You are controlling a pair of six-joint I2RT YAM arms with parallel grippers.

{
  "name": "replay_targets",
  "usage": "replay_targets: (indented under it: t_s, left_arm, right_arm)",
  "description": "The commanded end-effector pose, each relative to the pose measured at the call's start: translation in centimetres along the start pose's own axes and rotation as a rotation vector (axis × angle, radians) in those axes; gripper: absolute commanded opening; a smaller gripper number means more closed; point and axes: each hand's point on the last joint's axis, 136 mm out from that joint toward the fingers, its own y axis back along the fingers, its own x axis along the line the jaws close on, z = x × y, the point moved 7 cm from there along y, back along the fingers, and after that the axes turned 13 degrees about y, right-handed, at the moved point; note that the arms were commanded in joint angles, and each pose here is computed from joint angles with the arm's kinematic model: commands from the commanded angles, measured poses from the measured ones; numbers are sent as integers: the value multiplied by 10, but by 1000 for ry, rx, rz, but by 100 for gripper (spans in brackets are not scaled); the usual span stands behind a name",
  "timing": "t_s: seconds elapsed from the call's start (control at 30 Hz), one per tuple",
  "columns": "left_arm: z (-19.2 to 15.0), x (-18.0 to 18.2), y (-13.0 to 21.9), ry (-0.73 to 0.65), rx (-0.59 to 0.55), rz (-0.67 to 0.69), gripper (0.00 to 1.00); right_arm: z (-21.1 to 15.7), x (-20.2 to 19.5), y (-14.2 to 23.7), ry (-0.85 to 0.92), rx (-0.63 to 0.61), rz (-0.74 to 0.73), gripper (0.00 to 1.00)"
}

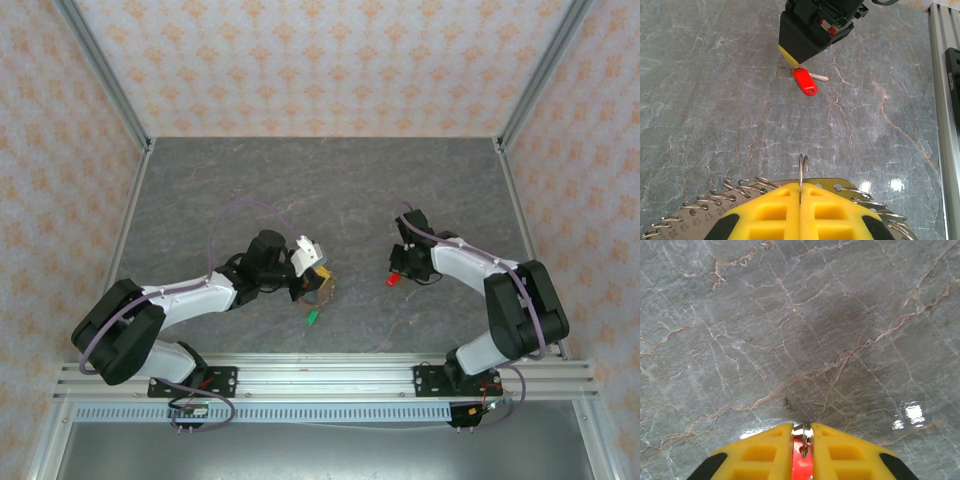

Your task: Put the keys on the keyring

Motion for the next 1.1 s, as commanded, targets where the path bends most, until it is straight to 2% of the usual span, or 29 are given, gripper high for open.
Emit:
replay_targets:
  t_s: [0.0, 0.17, 0.27, 0.47, 0.8, 1.07]
  left_arm:
    - [14, -7, 3, -38, -47, -16, 0]
    - [14, -7, 4, -38, -47, -13, 0]
    - [15, -8, 4, -38, -45, -14, 0]
    - [17, -8, 4, -39, -46, -15, 0]
    - [17, -8, 4, -36, -45, -14, 0]
    - [17, -7, 5, -35, -48, -8, 0]
  right_arm:
    - [3, 0, 2, 2, 6, -10, 16]
    - [3, 0, 4, 11, 3, -12, 14]
    - [3, -1, 5, 25, -1, -16, 10]
    - [1, -3, 4, 34, 9, -28, 11]
    - [2, -2, 11, 75, -30, -10, 4]
    - [-1, -3, 8, 93, -50, 1, 3]
